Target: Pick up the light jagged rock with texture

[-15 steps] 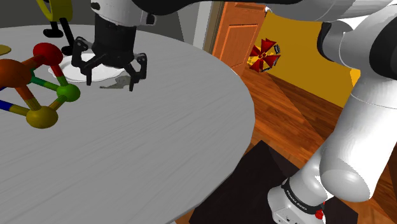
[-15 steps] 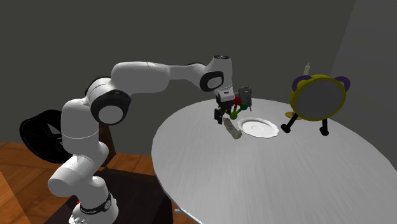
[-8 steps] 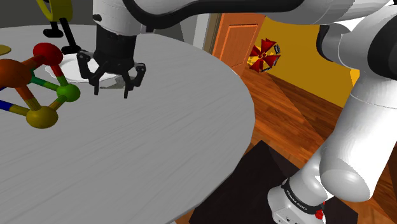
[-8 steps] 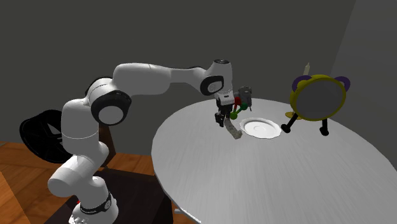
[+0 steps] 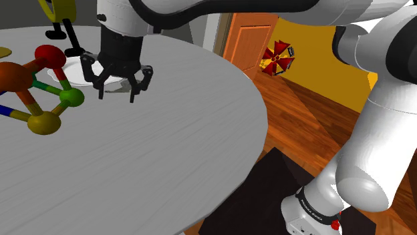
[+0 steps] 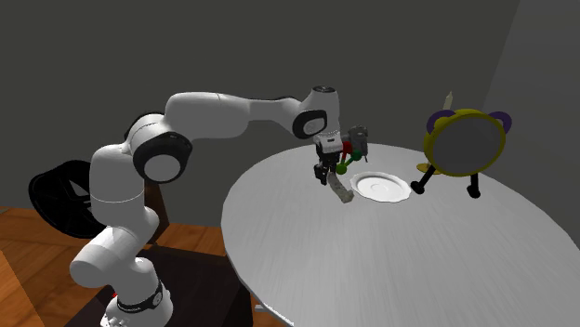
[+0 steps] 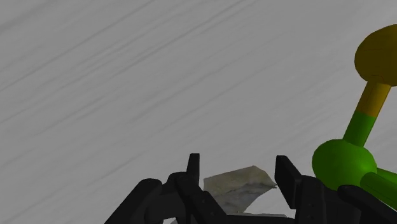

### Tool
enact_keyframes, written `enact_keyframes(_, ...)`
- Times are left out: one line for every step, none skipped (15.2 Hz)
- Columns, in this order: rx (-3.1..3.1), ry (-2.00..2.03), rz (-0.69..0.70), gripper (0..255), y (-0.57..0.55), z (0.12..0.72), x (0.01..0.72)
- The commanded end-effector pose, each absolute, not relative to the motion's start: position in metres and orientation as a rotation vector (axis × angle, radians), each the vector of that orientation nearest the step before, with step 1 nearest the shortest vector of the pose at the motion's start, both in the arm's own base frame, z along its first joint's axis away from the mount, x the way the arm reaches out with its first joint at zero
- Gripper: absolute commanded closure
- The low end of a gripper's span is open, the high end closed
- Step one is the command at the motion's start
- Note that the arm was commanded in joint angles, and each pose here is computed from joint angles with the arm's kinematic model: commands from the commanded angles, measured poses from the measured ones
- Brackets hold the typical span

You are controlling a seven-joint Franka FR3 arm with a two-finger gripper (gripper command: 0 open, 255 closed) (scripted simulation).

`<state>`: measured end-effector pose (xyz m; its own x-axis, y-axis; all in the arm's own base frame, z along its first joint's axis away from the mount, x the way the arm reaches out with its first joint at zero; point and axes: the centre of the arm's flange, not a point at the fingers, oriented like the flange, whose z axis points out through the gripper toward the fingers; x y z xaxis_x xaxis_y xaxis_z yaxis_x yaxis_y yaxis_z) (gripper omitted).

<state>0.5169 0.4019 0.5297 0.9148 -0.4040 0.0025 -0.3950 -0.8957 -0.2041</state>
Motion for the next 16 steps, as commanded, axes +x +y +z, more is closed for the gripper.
enact_keyframes(-2.877, 0.607, -0.066, 255, 0.402, 0.538, 0.516)
enact_keyframes(-2.877, 0.607, -0.066, 255, 0.402, 0.544, 0.516)
enact_keyframes(-2.877, 0.607, -0.066, 255, 0.402, 0.549, 0.516)
enact_keyframes(-2.877, 0.607, -0.066, 255, 0.402, 0.554, 0.516)
enact_keyframes(-2.877, 0.607, -0.066, 255, 0.402, 0.559, 0.516)
enact_keyframes(-2.877, 0.607, -0.066, 255, 0.402, 0.565, 0.516)
enact_keyframes(-2.877, 0.607, -0.066, 255, 0.402, 0.570, 0.516)
enact_keyframes(-2.877, 0.607, -0.066, 255, 0.402, 0.575, 0.516)
enact_keyframes(-2.877, 0.607, -0.066, 255, 0.402, 0.580, 0.516)
enact_keyframes(-2.877, 0.607, -0.066, 255, 0.402, 0.586, 0.516)
enact_keyframes(-2.877, 0.607, -0.066, 255, 0.402, 0.591, 0.516)
enact_keyframes(-2.877, 0.607, -0.066, 255, 0.402, 0.596, 0.516)
enact_keyframes(-2.877, 0.607, -0.066, 255, 0.402, 0.602, 0.516)
enact_keyframes(-2.877, 0.607, -0.066, 255, 0.402, 0.607, 0.516)
enact_keyframes(-2.877, 0.607, -0.066, 255, 0.402, 0.608, 0.516)
enact_keyframes(-2.877, 0.607, -0.066, 255, 0.402, 0.608, 0.516)
